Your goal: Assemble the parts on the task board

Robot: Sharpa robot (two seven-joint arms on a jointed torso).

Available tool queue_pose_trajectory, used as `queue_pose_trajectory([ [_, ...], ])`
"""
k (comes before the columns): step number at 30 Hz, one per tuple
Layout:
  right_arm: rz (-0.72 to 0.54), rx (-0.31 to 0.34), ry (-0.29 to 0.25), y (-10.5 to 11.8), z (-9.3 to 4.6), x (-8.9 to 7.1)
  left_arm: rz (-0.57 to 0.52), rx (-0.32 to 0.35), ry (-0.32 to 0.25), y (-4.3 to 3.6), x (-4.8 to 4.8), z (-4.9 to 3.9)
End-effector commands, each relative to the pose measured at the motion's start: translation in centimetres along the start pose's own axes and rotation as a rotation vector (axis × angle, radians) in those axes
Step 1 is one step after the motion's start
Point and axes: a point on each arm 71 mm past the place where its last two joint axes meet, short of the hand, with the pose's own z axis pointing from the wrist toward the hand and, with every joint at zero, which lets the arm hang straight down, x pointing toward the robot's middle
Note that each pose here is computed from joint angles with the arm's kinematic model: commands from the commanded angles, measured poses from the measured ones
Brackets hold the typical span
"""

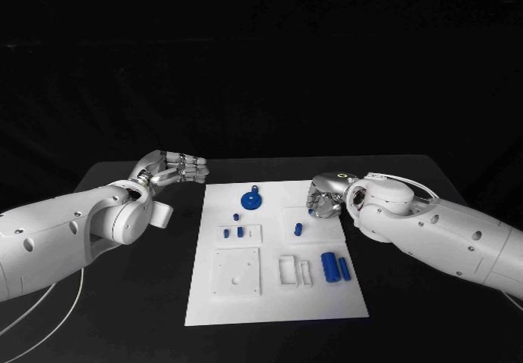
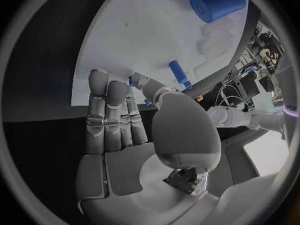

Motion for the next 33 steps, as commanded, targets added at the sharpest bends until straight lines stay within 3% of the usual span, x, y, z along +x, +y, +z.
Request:
queue_pose_trajectory([
  [1,-0.023,-0.001,0.033,0.1,0.0,0.9,-0.015,0.013,-0.004,-0.21,0.00,0.05],
  [18,-0.040,-0.016,0.056,0.8,0.1,1.7,-0.016,0.002,0.001,-0.14,-0.03,0.10],
  [33,-0.086,0.002,0.042,1.3,0.2,2.1,-0.018,-0.002,0.007,-0.16,0.02,0.18],
])
